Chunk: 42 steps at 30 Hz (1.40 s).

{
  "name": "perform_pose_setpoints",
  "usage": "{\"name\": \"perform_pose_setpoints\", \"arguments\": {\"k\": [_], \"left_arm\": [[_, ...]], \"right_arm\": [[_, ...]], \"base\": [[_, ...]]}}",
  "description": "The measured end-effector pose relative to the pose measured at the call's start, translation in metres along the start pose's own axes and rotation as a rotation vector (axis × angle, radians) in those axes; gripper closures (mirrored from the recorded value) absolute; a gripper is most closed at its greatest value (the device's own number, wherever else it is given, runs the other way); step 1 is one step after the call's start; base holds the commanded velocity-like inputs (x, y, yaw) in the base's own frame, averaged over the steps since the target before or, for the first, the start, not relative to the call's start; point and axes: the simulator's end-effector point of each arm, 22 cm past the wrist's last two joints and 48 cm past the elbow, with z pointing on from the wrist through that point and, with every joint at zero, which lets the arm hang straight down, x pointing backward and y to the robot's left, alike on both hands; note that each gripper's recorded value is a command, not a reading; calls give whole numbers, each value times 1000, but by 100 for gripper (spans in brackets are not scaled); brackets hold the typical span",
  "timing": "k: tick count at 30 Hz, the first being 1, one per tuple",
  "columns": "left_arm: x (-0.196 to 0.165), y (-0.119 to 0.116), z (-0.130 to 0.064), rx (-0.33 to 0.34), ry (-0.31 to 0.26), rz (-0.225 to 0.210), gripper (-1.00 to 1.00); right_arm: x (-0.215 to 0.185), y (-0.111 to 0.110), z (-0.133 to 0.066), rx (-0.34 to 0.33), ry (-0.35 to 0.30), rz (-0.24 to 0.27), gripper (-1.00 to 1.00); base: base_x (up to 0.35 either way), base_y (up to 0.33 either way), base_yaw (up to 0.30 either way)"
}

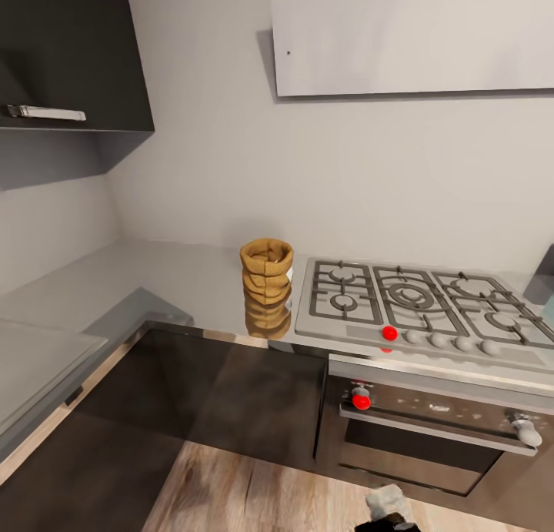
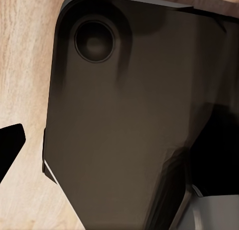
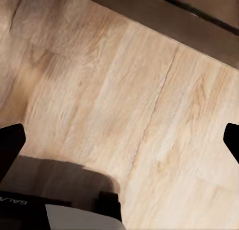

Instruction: In the kitchen, take the popcorn bag from the countertop, put it into the microwave, and heat it until the popcorn is cooked so the cooked popcorn ends up inside the bag.

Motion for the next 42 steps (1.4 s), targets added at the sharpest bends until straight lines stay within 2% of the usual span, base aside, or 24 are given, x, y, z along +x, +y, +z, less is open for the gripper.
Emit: {"name": "perform_pose_setpoints", "arguments": {"k": [2,3,6,7,9,11,13,16,20,23,25,26,27,30,31,32,33,37,38,42], "left_arm": [[0,0,0,0,0,1,-100],[0,0,0,0,0,1,-100],[0,0,0,0,0,1,-100],[0,0,0,0,0,1,-100],[0,0,0,0,0,1,-100],[0,0,0,0,0,1,-100],[0,0,0,0,0,1,-100],[0,0,0,0,0,1,-100],[0,0,0,0,0,1,-100],[0,0,0,0,0,1,-100],[0,0,0,0,0,1,-100],[0,0,0,0,0,1,-100],[0,0,0,0,0,1,-100],[0,0,0,0,0,1,-100],[0,0,0,0,0,1,-100],[0,0,0,0,0,1,-100],[0,0,0,0,0,1,-100],[0,0,0,0,0,1,-100],[0,0,0,0,0,1,-100],[0,0,0,0,0,1,-100]], "right_arm": [[-53,15,-25,-55,-23,-52,-100],[-72,17,-37,-67,-41,-56,-100],[-126,26,-82,-135,-97,-27,-100],[-136,38,-98,-180,-93,-16,-100],[-146,61,-118,-254,-55,1,-100],[-166,66,-129,-276,-62,12,-100],[-205,65,-144,-293,-121,14,-100],[-275,63,-176,-324,-248,9,-100],[-346,60,-219,-356,-386,-2,-100],[-391,54,-252,-350,-472,-20,-100],[-422,48,-278,-338,-534,-36,-100],[-443,44,-297,-330,-577,-46,-100],[-449,42,-303,-325,-589,-49,-100],[-482,34,-336,-298,-659,-65,-100],[-498,27,-353,-273,-694,-67,-100],[-507,20,-362,-247,-711,-64,-100],[-514,12,-367,-214,-721,-57,-100],[-541,-42,-372,18,-709,12,-100],[-547,-64,-375,98,-701,49,-100],[-560,-108,-390,245,-689,131,-100]], "base": [[0,0,0],[0,0,0],[0,0,0],[0,0,0],[0,0,0],[0,0,0],[0,0,0],[0,0,0],[0,0,0],[0,0,0],[0,0,0],[0,0,0],[0,0,0],[0,0,0],[0,0,0],[0,0,0],[0,0,0],[0,0,0],[0,0,0],[0,0,0]]}}
